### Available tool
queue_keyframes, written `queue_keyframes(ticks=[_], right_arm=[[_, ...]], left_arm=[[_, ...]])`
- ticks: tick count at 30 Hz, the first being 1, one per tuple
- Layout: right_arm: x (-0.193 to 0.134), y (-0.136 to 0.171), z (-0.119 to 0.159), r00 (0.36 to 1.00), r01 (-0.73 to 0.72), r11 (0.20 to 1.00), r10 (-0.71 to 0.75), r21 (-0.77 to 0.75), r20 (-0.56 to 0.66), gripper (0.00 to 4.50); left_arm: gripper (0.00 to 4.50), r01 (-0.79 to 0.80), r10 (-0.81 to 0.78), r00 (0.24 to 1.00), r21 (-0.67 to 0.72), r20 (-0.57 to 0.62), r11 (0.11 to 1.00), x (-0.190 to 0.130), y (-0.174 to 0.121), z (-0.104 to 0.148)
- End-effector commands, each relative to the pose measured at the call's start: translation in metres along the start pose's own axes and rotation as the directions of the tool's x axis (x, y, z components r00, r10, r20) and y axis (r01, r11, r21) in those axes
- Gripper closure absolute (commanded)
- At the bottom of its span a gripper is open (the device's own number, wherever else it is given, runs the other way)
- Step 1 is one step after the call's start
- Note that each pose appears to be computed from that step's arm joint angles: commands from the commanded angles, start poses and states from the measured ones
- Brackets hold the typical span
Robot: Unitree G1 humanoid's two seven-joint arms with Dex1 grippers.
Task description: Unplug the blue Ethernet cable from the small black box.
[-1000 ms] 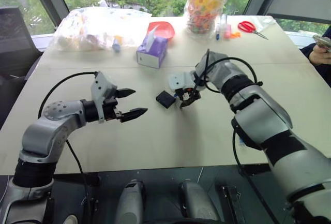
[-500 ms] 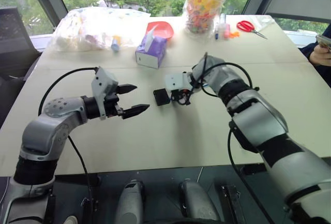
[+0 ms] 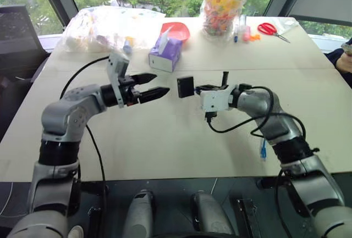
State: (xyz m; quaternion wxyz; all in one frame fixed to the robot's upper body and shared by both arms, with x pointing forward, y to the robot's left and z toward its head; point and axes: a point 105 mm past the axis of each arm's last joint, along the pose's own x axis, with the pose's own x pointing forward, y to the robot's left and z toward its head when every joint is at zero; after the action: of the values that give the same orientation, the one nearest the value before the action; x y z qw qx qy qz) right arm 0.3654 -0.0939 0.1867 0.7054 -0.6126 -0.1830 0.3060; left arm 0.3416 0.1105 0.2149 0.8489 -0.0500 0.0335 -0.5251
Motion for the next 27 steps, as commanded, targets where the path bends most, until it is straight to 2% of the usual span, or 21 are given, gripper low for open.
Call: queue_keyframes(ticks=[1,7,18,19,21,22,23,24,27], right_arm=[[-0.011,-0.019,0.020,0.979,0.204,0.976,-0.204,-0.071,0.013,4.46],[-0.010,-0.009,0.040,0.977,0.213,0.972,-0.210,-0.096,0.049,4.46],[-0.011,-0.005,0.050,0.980,0.182,0.978,-0.171,-0.103,0.105,4.46],[-0.011,-0.005,0.050,0.979,0.183,0.978,-0.171,-0.104,0.107,4.50],[-0.012,-0.006,0.052,0.979,0.183,0.978,-0.171,-0.105,0.112,4.50],[-0.012,-0.006,0.052,0.979,0.183,0.978,-0.171,-0.105,0.114,4.50],[-0.012,-0.007,0.053,0.979,0.183,0.977,-0.170,-0.106,0.115,4.50],[-0.012,-0.008,0.053,0.979,0.184,0.977,-0.172,-0.109,0.114,4.50],[-0.012,-0.013,0.052,0.978,0.191,0.975,-0.178,-0.113,0.113,4.50]], left_arm=[[0.00,0.049,-0.049,0.999,0.026,-0.012,0.998,0.006,-0.004,0.002],[0.00,0.077,-0.076,0.997,0.032,-0.010,0.997,0.013,-0.004,0.005],[0.00,0.136,-0.137,0.991,0.053,0.012,0.989,0.026,-0.014,0.009],[0.54,0.135,-0.136,0.991,0.057,0.012,0.989,0.026,-0.014,0.008],[1.16,0.134,-0.135,0.991,0.057,0.016,0.989,0.027,-0.015,0.007],[1.16,0.137,-0.138,0.990,0.056,0.017,0.989,0.028,-0.015,0.007],[1.74,0.138,-0.139,0.990,0.057,0.015,0.989,0.028,-0.016,0.006],[1.81,0.137,-0.138,0.990,0.061,0.009,0.989,0.029,-0.016,0.005],[2.85,0.133,-0.133,0.991,0.066,-0.002,0.989,0.028,-0.015,0.002]])
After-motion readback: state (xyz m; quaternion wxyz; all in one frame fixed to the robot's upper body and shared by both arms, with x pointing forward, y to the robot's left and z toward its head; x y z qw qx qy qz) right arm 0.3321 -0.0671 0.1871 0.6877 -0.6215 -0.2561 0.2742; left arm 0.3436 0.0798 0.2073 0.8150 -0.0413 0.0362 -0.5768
